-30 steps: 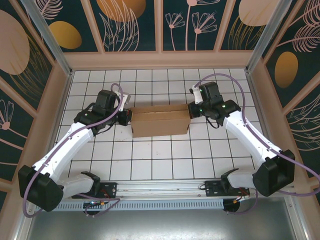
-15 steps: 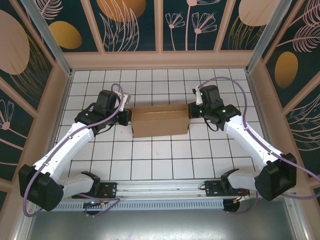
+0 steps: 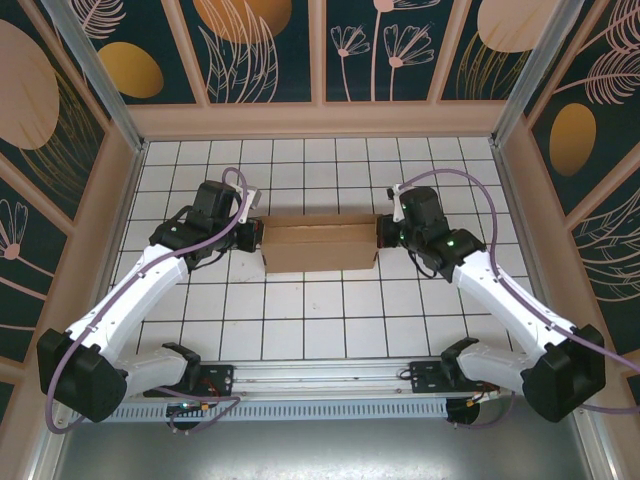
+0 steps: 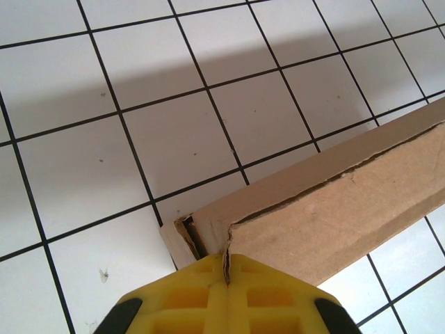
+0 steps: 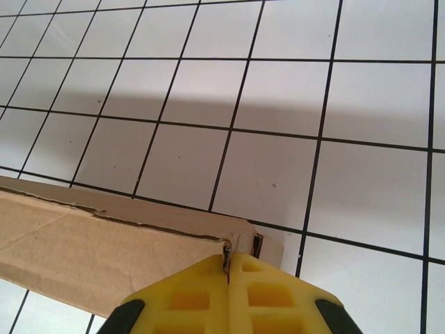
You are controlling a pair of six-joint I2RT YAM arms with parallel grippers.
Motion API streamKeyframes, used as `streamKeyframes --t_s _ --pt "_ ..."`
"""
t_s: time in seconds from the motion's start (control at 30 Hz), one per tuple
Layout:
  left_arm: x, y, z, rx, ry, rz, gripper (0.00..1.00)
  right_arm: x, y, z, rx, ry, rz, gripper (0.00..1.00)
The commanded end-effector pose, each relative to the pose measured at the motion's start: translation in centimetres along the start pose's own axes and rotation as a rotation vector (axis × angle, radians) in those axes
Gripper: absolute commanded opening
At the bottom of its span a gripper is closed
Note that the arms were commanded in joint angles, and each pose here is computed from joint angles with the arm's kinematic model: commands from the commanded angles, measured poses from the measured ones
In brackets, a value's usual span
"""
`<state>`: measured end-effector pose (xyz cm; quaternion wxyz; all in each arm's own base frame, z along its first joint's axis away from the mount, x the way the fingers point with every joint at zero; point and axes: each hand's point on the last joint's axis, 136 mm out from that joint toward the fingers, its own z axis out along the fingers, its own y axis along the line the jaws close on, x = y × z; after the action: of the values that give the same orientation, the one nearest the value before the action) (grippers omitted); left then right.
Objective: Fold the paper box
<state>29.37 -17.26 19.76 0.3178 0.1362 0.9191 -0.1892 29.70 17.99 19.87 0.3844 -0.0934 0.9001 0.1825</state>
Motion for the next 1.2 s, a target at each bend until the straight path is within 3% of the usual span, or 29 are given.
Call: streamKeyframes --t_s 0.0,0.6,0.83,1.17 --pt "-1.0 -1.2 -0.6 0.037 -0.029 0.014 0.0 3.8 -0.4 0.8 0.011 0.11 -0.014 0.0" --pt "-1.7 -0.5 -1.2 -0.016 -0.038 0.027 0.0 4.8 -0.7 1.3 0.045 0.085 0.039 0.0" --pt "-1.7 -1.5 -0.4 0.048 -0.035 -0.043 0.0 5.2 -0.7 1.7 0.043 0.096 0.039 0.0" --pt "0.7 -1.4 1.6 0.025 0.022 -0.084 0.0 5.0 -0.1 1.9 0.047 0.096 0.041 0.0"
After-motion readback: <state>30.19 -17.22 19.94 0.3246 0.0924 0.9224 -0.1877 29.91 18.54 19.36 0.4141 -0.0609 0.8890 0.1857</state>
